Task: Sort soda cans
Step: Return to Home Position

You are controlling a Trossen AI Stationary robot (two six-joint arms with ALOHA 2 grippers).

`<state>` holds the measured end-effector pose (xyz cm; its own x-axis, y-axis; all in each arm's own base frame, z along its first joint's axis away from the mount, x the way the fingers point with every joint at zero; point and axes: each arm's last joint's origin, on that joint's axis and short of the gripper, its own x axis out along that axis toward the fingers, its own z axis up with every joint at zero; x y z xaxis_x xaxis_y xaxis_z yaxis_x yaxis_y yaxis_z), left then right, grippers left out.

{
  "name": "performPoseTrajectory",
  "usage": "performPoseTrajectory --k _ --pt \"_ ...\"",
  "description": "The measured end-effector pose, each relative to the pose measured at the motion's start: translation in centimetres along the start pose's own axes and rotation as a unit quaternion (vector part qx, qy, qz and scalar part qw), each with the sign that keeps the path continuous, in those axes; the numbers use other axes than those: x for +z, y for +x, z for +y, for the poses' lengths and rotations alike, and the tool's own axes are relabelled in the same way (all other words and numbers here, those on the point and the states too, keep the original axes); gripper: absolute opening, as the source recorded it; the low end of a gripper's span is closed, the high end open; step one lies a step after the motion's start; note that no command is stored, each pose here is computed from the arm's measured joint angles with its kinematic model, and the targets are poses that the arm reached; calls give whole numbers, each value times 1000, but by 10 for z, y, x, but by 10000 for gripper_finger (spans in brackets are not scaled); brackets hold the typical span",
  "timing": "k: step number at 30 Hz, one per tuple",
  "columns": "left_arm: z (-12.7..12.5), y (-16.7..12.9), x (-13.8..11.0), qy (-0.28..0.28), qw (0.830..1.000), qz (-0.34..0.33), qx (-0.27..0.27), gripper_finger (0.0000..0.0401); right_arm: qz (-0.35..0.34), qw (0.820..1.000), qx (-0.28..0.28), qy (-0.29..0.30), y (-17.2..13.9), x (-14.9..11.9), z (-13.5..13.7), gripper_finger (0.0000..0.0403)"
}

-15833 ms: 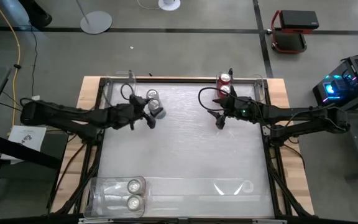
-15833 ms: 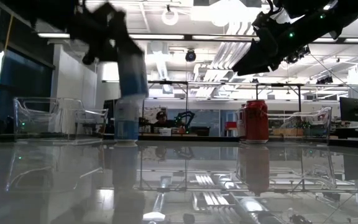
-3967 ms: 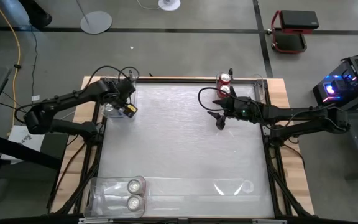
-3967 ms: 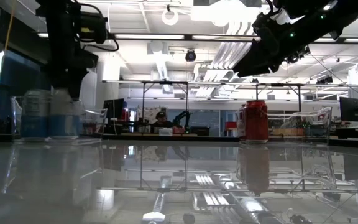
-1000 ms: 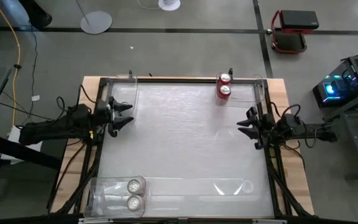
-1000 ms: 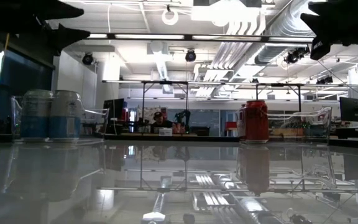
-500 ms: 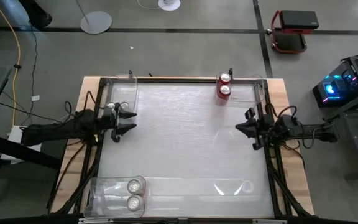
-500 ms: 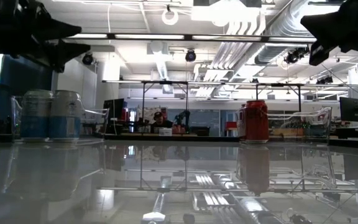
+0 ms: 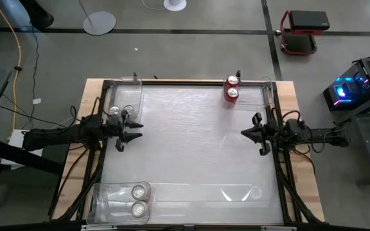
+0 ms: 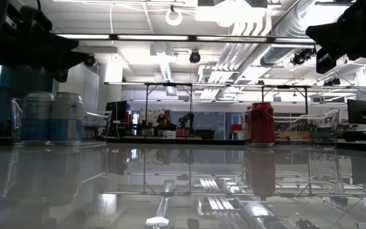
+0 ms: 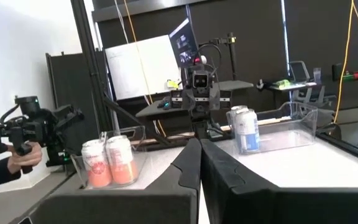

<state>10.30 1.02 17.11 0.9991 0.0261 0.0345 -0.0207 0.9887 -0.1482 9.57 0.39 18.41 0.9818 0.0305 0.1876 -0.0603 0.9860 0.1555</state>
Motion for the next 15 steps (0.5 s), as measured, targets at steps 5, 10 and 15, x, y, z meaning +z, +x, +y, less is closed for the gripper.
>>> performPoseTrajectory --k 5,10,15 --pt "0 0 -6 -2 999 31 -6 149 10 1000 5 -2 0 -2 0 0" --pt "0 0 -8 11 999 43 -8 99 13 1000 7 -25 0 -2 0 0" --pt "-1 0 -9 27 999 46 -12 35 15 999 10 -43 0 -3 0 0"
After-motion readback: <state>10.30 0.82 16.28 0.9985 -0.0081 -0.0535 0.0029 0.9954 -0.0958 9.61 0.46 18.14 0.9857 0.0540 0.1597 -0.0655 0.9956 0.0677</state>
